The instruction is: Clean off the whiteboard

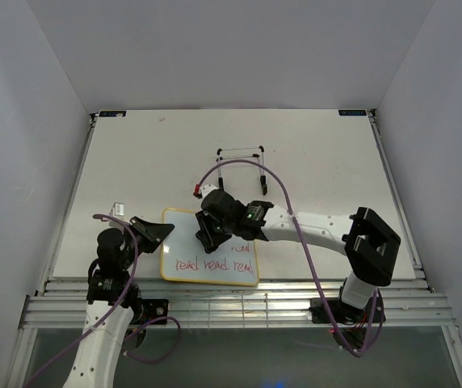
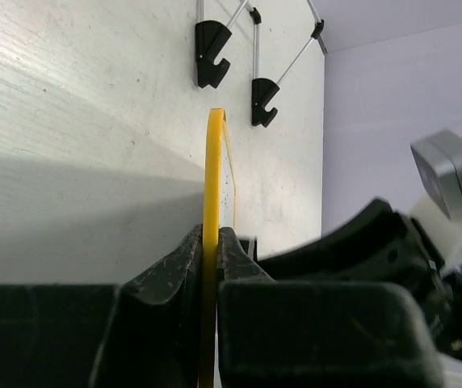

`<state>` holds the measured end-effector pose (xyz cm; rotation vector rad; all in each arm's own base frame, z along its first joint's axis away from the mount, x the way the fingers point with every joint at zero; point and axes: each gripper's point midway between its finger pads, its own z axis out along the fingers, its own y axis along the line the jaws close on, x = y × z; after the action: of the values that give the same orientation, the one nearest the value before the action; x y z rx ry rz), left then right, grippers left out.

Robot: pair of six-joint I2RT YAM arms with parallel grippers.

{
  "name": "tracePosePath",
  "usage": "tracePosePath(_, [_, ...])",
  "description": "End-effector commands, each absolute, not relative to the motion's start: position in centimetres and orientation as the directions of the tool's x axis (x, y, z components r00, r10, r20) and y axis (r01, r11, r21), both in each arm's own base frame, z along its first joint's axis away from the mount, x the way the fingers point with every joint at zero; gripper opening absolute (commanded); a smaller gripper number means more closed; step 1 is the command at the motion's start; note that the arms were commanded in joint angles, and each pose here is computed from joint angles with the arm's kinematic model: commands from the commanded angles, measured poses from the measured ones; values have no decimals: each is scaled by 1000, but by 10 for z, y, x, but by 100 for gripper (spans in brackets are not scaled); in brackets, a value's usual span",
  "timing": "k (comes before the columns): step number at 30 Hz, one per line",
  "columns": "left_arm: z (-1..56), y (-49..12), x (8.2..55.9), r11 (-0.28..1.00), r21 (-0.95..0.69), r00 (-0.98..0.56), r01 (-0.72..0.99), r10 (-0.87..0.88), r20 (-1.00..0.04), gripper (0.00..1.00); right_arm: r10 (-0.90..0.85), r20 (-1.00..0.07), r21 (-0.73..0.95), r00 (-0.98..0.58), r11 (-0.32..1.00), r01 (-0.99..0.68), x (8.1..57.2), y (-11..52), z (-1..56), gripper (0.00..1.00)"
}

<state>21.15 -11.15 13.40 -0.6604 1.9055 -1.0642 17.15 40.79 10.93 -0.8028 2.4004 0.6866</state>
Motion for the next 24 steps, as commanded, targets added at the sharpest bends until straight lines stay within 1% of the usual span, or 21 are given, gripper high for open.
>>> tracePosePath(1, [154, -99, 219, 496, -867, -426, -51, -796, -430, 0, -383, -636, 452, -669, 518, -726, 116, 448, 146, 8])
tracePosePath(6, [144, -94, 221, 480, -871, -404, -105, -821, -403, 0, -413, -663, 488, -624, 393, -779, 77, 485, 174, 8])
tracePosePath(7, [144, -91, 223, 477, -871, -391, -113, -828, -403, 0, -436, -658, 477, -614, 390, -788, 67, 492, 169, 8])
tracePosePath(8, [145, -91, 225, 470, -875, -385, -114, -833, -397, 0, -422, -683, 473, -596, 366, -801, 64, 504, 184, 8])
tracePosePath(9, [142, -91, 227, 466, -876, -387, -121, -835, -391, 0, -424, -689, 469, -588, 358, -807, 61, 510, 188, 8])
tracePosePath(10, [148, -92, 231, 459, -882, -376, -101, -839, -393, 0, -446, -678, 454, -584, 371, -810, 56, 515, 179, 8])
tracePosePath(11, [149, -94, 232, 456, -885, -384, -96, -837, -389, 0, -426, -699, 453, -575, 359, -816, 56, 525, 194, 8])
tracePosePath(13, [153, -95, 237, 449, -889, -385, -87, -839, -386, 0, -448, -683, 434, -577, 386, -814, 59, 529, 185, 8])
tracePosePath(16, [157, -96, 241, 444, -894, -379, -64, -839, -390, 0, -427, -705, 384, -566, 442, -811, 75, 534, 187, 8])
tracePosePath(21, [156, -100, 241, 437, -899, -393, -39, -834, -388, 0, -431, -684, 338, -588, 527, -780, 97, 513, 168, 8])
tracePosePath(24, [152, -102, 240, 436, -899, -403, -33, -829, -387, 0, -433, -659, 313, -615, 586, -748, 112, 489, 148, 8])
